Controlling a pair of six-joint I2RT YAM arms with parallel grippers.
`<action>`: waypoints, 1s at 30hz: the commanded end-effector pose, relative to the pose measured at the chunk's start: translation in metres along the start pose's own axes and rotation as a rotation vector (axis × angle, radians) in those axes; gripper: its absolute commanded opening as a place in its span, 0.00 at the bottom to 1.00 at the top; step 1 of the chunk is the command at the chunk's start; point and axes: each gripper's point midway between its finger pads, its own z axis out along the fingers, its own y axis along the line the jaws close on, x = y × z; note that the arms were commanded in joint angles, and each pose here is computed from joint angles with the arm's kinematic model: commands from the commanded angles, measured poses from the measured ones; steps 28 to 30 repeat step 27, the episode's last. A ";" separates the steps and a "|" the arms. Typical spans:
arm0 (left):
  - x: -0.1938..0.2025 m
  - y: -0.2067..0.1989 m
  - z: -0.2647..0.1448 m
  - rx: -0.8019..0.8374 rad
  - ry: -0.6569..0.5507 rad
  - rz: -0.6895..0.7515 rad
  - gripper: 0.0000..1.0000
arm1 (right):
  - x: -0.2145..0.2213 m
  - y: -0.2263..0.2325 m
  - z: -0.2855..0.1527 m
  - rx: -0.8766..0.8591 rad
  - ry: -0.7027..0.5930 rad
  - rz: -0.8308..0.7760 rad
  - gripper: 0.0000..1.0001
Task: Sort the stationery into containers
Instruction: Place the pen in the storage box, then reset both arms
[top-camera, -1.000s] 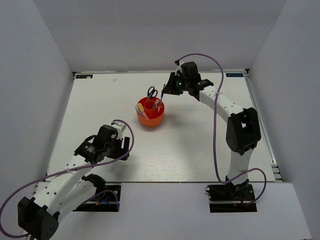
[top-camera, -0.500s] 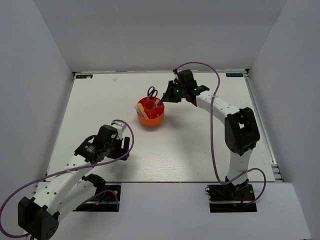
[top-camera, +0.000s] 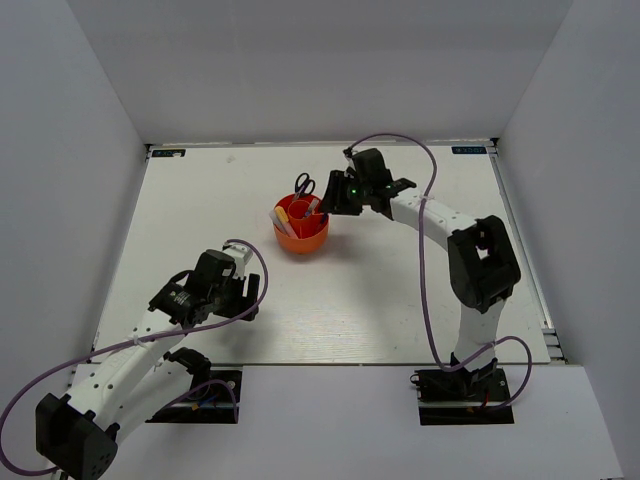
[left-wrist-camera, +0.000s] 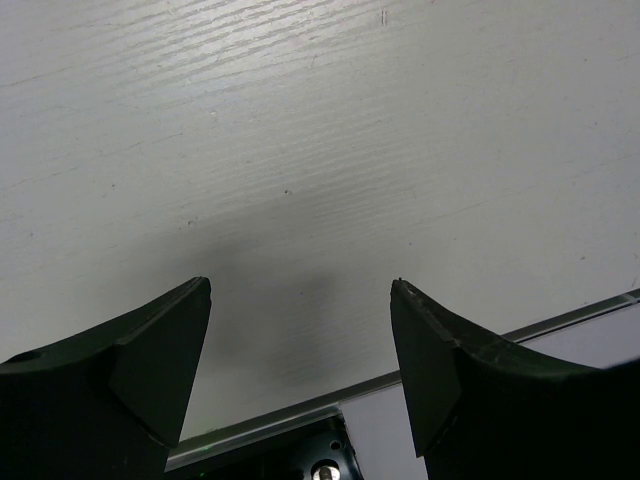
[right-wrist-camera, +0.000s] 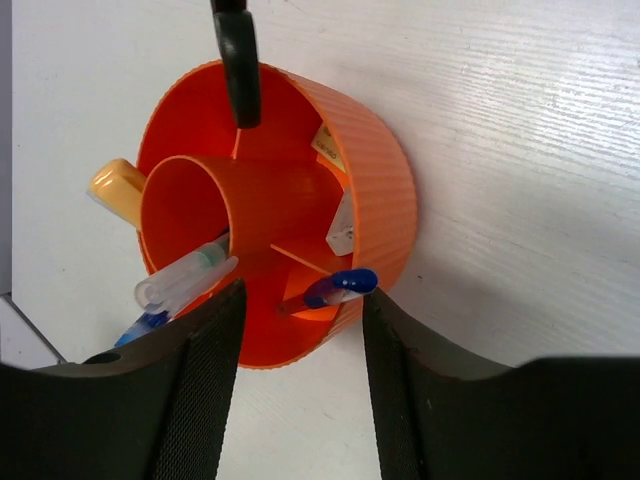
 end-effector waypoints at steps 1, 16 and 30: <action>-0.004 0.001 -0.002 -0.002 -0.023 0.000 0.82 | -0.023 0.021 -0.028 -0.025 -0.088 -0.068 0.54; -0.009 0.003 -0.006 -0.013 -0.067 -0.004 0.09 | -0.010 -0.043 -0.133 0.261 -0.078 -0.444 0.90; -0.011 0.016 -0.007 -0.088 -0.089 -0.027 1.00 | 0.029 -0.094 -0.231 0.536 -0.224 -0.607 0.90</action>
